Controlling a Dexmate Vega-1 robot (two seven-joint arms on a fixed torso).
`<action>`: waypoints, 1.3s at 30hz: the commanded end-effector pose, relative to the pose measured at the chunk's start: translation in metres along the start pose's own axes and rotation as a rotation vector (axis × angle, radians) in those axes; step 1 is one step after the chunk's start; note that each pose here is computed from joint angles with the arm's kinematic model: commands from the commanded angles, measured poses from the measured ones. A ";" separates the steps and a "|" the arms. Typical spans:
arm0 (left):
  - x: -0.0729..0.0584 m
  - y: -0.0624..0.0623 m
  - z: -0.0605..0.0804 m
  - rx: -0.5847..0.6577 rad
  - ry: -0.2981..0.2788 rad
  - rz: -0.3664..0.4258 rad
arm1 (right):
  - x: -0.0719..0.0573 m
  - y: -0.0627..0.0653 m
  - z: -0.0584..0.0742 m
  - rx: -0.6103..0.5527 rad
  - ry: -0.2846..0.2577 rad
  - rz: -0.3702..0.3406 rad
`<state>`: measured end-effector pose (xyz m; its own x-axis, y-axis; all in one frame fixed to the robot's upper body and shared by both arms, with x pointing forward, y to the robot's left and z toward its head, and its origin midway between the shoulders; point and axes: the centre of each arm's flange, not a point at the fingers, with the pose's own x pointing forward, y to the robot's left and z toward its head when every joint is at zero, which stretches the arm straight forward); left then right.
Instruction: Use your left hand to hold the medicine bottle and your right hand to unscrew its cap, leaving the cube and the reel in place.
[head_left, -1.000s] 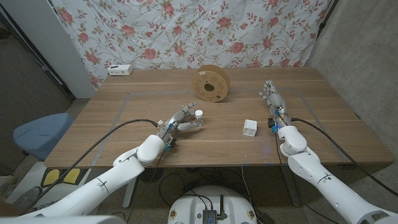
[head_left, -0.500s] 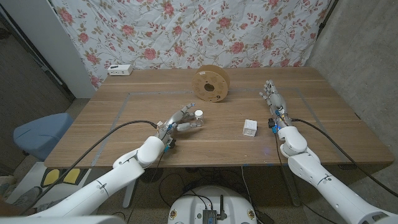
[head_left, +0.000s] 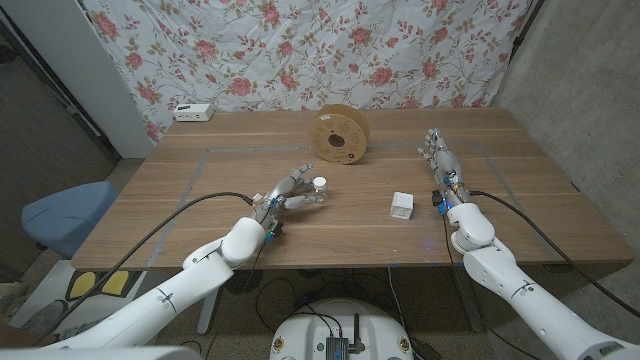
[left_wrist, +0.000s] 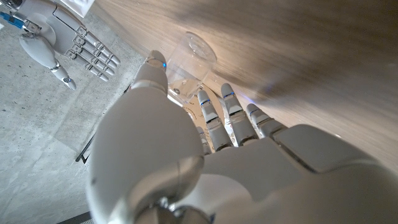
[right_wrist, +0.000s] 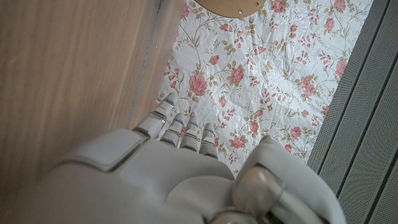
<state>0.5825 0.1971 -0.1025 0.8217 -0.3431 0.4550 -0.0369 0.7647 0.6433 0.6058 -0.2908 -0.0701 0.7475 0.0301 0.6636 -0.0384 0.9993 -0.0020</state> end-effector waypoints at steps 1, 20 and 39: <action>0.009 -0.001 0.002 -0.002 -0.014 -0.021 | -0.005 -0.003 -0.001 0.004 -0.005 -0.017; 0.010 -0.005 0.001 0.001 -0.007 -0.020 | -0.011 -0.005 -0.002 0.005 -0.008 -0.038; 0.010 -0.002 -0.001 0.011 -0.001 -0.003 | -0.012 -0.004 -0.004 0.004 -0.009 -0.045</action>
<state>0.5893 0.1906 -0.1011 0.8217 -0.3543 0.4465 -0.0287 0.7566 0.6532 0.5998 -0.2949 -0.0788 0.7420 -0.0096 0.6703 -0.0126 0.9995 0.0282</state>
